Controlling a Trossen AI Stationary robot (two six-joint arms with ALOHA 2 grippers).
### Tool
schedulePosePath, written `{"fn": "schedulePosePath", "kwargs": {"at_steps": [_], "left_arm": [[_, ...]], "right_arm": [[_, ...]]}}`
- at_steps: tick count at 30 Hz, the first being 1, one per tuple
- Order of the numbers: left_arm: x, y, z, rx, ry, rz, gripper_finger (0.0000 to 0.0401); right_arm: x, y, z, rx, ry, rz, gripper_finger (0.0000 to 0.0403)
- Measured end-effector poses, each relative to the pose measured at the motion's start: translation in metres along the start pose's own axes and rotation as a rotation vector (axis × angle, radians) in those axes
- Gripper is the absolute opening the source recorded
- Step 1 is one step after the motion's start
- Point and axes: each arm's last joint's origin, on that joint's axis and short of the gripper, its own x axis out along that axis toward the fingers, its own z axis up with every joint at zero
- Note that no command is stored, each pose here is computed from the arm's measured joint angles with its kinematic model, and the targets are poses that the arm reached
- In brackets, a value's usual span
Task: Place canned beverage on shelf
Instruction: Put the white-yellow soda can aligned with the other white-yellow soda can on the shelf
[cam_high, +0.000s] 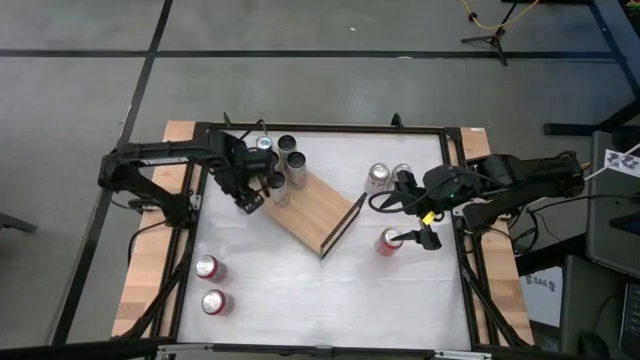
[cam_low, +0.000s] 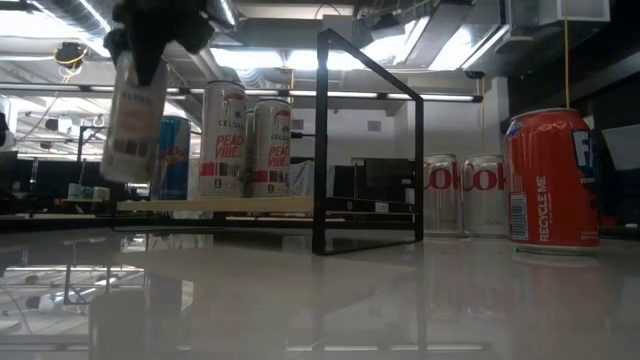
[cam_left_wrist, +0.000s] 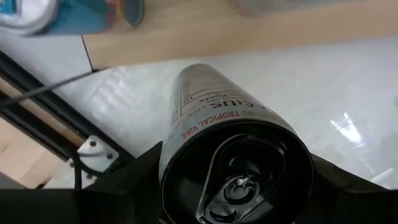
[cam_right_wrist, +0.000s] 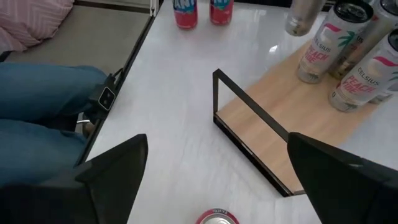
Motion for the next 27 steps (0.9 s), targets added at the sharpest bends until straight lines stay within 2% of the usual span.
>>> {"fn": "schedulePosePath", "kwargs": {"at_steps": [11,27], "left_arm": [[0.018,0.022,0.03,-0.06,-0.084,-0.043,0.0247],[0.016,0.037,0.044,-0.151,-0.142,-0.069,0.0256]], "right_arm": [[0.0,0.0,0.001,-0.003,-0.008,0.001,0.0379],[0.0,0.0,0.001,-0.003,-0.007,0.002,0.0379]]}}
